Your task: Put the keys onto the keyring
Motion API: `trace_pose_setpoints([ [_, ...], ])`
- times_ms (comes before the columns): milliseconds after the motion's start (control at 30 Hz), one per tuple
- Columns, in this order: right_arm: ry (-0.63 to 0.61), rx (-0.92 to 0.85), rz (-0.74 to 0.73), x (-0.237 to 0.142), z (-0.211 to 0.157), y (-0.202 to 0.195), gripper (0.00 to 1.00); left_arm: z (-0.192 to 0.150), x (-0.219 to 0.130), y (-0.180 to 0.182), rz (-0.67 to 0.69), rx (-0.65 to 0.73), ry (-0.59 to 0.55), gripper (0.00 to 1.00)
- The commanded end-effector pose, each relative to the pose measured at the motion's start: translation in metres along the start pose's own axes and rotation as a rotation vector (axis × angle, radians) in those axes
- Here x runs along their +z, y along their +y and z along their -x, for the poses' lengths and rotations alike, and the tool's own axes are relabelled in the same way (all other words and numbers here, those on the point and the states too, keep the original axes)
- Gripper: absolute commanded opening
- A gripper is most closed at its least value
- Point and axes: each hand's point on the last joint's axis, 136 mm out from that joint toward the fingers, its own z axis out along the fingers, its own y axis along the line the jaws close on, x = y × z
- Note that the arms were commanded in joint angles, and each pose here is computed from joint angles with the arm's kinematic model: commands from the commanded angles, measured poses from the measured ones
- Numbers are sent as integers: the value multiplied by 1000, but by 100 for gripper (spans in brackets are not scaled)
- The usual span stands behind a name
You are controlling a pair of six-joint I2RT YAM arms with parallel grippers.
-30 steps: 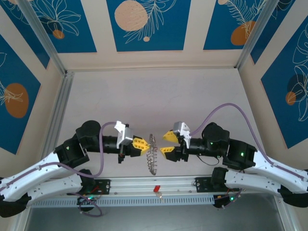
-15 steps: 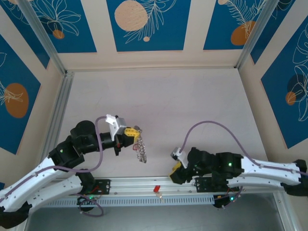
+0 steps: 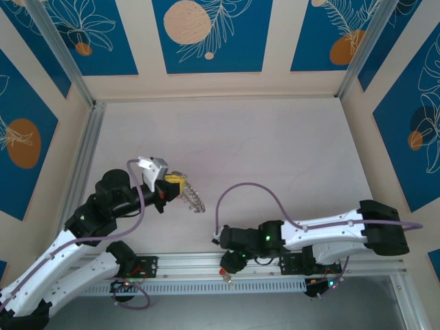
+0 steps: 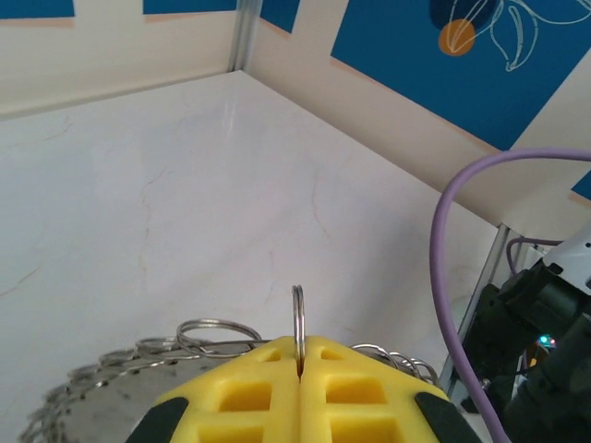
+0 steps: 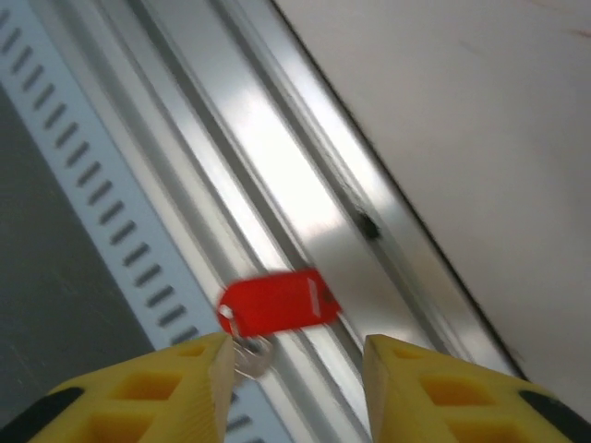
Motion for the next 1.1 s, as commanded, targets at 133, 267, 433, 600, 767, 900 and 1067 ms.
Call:
trace_pose_setpoints([
  [133, 105, -105, 124, 16, -6, 39, 37, 2, -5, 7, 21, -37, -21, 0],
  [267, 150, -94, 69, 20, -16, 28, 37, 3, -6, 8, 18, -39, -30, 0],
  [433, 143, -71, 37, 20, -18, 18, 37, 5, -6, 8, 11, -42, -43, 0],
  [600, 170, -64, 31, 25, -24, 14, 34, 9, -4, 9, 3, -43, -52, 0],
  [767, 184, -65, 54, 28, -28, 18, 29, 13, -5, 8, -5, -40, -62, 0],
  [900, 201, -58, 45, 31, -29, 18, 27, 13, -4, 10, -8, -50, -66, 0],
  [1067, 217, -41, 30, 35, -31, 14, 25, 14, -4, 10, -19, -56, -79, 0],
])
